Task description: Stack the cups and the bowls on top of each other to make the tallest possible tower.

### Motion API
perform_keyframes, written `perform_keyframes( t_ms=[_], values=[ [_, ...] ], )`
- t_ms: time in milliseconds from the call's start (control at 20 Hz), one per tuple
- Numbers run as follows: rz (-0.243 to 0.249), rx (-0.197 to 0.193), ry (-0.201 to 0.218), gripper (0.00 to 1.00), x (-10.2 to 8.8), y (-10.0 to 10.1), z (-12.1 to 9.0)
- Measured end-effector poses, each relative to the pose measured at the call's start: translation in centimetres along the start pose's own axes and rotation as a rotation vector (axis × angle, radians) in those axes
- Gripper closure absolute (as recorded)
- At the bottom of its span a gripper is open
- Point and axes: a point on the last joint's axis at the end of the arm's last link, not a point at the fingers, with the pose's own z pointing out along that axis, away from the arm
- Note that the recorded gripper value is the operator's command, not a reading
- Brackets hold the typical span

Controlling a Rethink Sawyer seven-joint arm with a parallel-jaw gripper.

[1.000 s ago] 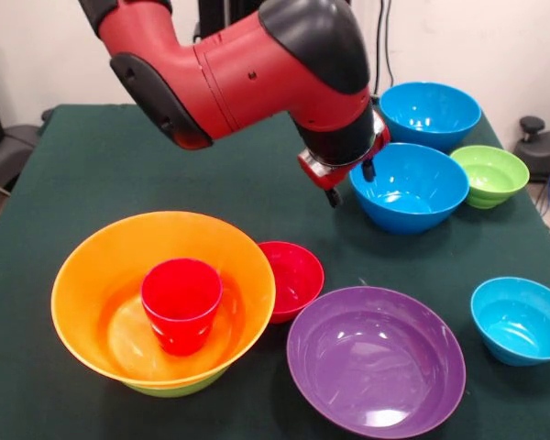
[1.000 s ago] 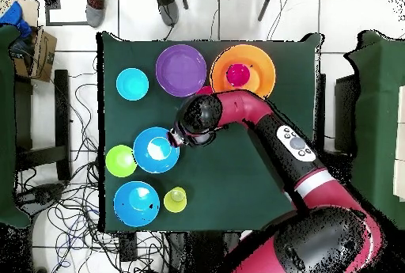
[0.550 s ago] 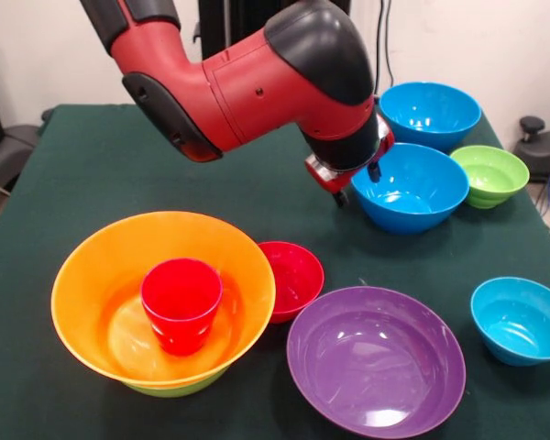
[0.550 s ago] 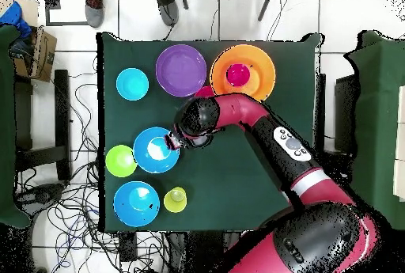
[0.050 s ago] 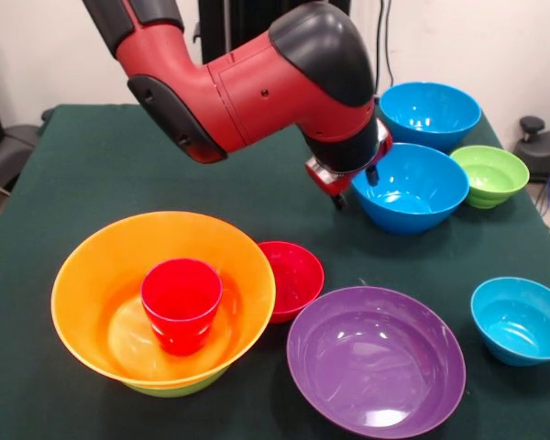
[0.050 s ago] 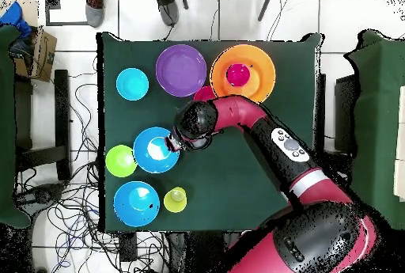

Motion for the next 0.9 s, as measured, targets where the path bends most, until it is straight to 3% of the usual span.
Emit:
perform_keyframes(
  t_ms=[500,900],
  values=[
    [-0.042,0.03,-0.019,0.0,0.7,0.0,3.2],
    [-0.047,0.027,-0.031,0.0,1.0,0.2,3.3]
  ],
)
